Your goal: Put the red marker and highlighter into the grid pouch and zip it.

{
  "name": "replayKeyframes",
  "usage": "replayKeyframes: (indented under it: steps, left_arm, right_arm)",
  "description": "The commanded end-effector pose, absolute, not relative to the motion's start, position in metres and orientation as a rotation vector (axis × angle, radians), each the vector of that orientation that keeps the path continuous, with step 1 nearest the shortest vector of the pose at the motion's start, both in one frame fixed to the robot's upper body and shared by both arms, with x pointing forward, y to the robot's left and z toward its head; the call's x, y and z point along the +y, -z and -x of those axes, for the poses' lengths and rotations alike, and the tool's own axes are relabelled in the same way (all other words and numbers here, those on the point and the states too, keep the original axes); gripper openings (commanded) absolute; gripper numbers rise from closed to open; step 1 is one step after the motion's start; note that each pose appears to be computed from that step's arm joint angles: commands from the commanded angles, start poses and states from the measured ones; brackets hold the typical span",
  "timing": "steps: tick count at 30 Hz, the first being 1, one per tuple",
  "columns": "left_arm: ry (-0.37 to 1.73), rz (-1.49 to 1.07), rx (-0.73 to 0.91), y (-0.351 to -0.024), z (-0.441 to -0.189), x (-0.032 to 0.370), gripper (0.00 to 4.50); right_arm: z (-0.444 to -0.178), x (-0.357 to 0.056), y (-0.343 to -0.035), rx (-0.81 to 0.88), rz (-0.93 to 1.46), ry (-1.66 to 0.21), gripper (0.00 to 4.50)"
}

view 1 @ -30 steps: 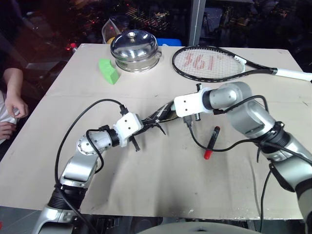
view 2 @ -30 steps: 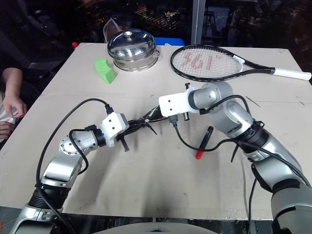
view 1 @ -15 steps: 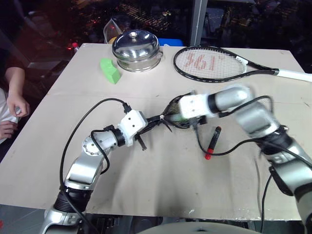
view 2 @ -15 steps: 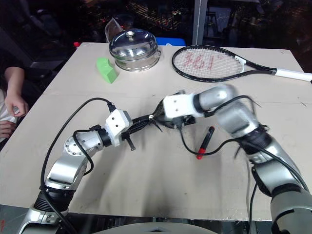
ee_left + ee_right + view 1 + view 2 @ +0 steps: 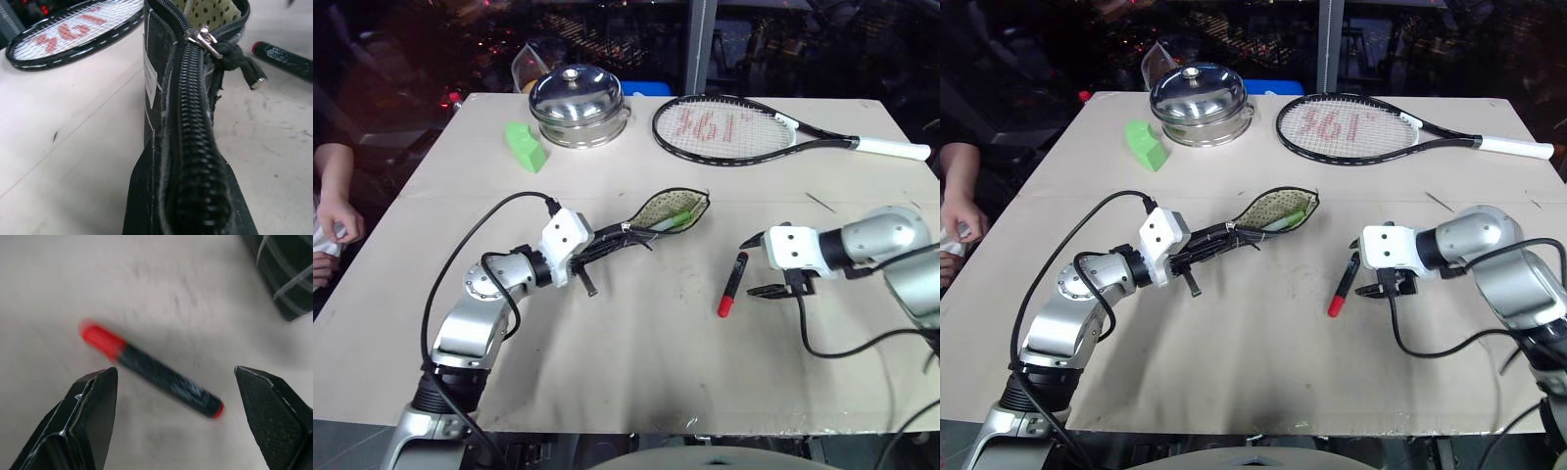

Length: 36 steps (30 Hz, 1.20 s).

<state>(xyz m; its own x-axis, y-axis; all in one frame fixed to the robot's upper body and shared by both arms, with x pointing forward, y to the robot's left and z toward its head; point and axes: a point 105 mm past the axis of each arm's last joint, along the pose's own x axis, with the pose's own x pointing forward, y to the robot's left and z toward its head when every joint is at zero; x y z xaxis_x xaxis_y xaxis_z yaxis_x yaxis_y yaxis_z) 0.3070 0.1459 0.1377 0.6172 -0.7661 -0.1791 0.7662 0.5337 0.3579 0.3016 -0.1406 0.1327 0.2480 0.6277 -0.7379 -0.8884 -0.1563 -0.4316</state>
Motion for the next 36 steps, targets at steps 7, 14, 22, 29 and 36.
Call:
replayKeyframes:
  steps: [7,14,22,29,36]
  left_arm:
    - [0.846,-0.479,-0.065,-0.148,-0.291,0.148,0.00]
    - [0.808,-0.479,-0.058,-0.144,-0.285,0.149,0.00]
    - [0.852,-0.529,-0.068,-0.140,-0.295,0.141,0.00]
    - [0.920,-0.558,-0.131,-0.143,-0.299,0.120,0.00]
    - [0.942,-0.603,-0.156,-0.141,-0.298,0.109,0.00]
  right_arm:
    - [-0.321,-0.133,-0.099,0.354,1.252,-1.672,2.40]
    - [-0.310,-0.139,-0.134,0.289,1.110,-1.599,0.13]
    - [-0.286,-0.101,-0.209,0.108,0.971,-1.198,0.13]
    - [-0.323,-0.089,-0.205,0.143,1.223,-0.966,0.13]
    - [-0.336,-0.050,-0.188,0.099,1.538,-1.055,0.13]
